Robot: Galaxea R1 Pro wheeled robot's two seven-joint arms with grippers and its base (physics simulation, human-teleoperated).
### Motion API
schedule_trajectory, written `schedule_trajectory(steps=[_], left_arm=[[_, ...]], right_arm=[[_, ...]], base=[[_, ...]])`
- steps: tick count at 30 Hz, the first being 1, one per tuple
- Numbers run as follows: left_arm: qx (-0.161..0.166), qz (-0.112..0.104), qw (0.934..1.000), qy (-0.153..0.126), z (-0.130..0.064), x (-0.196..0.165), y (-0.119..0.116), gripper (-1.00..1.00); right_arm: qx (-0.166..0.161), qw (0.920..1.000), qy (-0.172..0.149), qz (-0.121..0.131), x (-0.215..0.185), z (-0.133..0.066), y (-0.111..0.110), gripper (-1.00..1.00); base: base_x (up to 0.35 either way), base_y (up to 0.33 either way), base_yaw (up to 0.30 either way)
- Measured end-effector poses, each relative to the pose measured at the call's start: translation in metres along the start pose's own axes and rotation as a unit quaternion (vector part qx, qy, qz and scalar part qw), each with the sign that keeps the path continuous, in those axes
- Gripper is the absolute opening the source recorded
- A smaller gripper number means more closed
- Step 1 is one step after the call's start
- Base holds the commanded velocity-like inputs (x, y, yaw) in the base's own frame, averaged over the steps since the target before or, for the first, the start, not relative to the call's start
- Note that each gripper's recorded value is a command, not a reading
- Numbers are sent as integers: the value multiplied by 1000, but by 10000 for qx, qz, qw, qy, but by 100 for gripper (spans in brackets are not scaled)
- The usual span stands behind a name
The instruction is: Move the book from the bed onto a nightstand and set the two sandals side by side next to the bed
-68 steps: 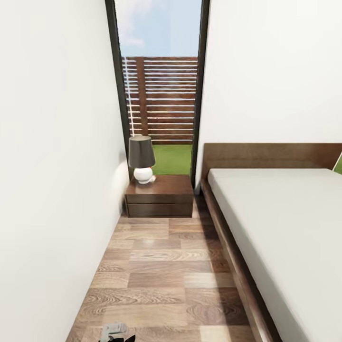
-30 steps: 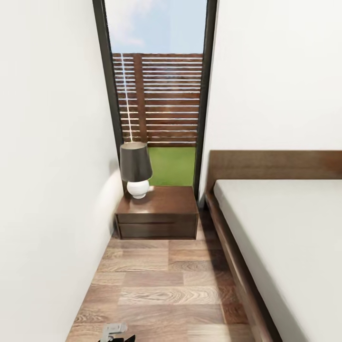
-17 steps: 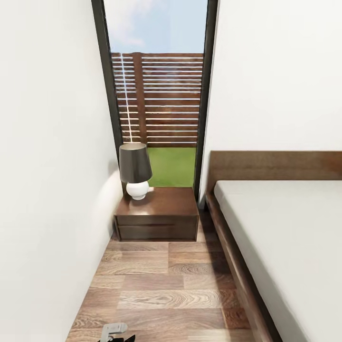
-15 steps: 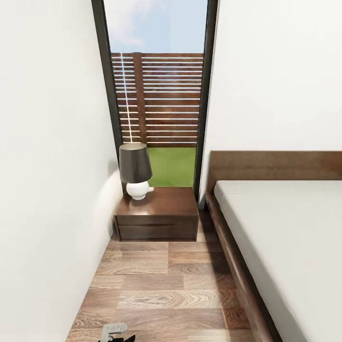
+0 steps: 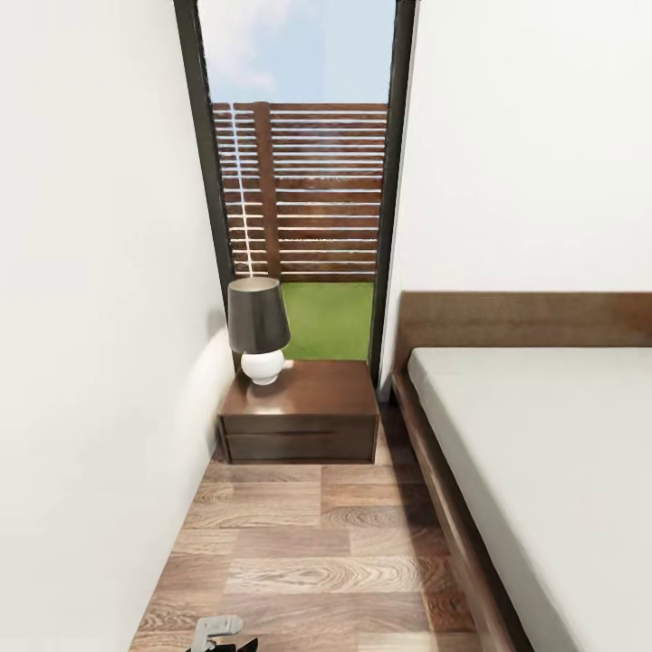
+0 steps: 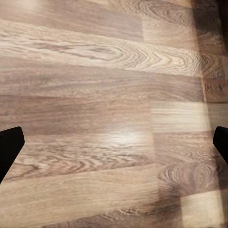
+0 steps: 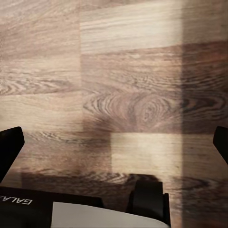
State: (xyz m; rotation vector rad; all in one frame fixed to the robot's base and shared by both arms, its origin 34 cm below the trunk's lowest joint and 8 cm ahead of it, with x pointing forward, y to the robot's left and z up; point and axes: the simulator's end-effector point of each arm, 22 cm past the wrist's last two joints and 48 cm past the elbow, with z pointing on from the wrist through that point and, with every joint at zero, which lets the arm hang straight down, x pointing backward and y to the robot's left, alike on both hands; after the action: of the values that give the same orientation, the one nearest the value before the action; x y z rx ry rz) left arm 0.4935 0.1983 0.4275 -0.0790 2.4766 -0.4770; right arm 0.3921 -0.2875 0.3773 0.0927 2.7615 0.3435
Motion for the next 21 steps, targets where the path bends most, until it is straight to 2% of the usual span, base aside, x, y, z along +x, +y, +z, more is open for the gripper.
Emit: schedule_trajectory(steps=[21], left_arm=[[0, 3, 10000, 6, -28, -27, -14, 100]], right_arm=[[2, 10000, 6, -4, -18, -35, 11, 100]], base=[[0, 0, 0]])
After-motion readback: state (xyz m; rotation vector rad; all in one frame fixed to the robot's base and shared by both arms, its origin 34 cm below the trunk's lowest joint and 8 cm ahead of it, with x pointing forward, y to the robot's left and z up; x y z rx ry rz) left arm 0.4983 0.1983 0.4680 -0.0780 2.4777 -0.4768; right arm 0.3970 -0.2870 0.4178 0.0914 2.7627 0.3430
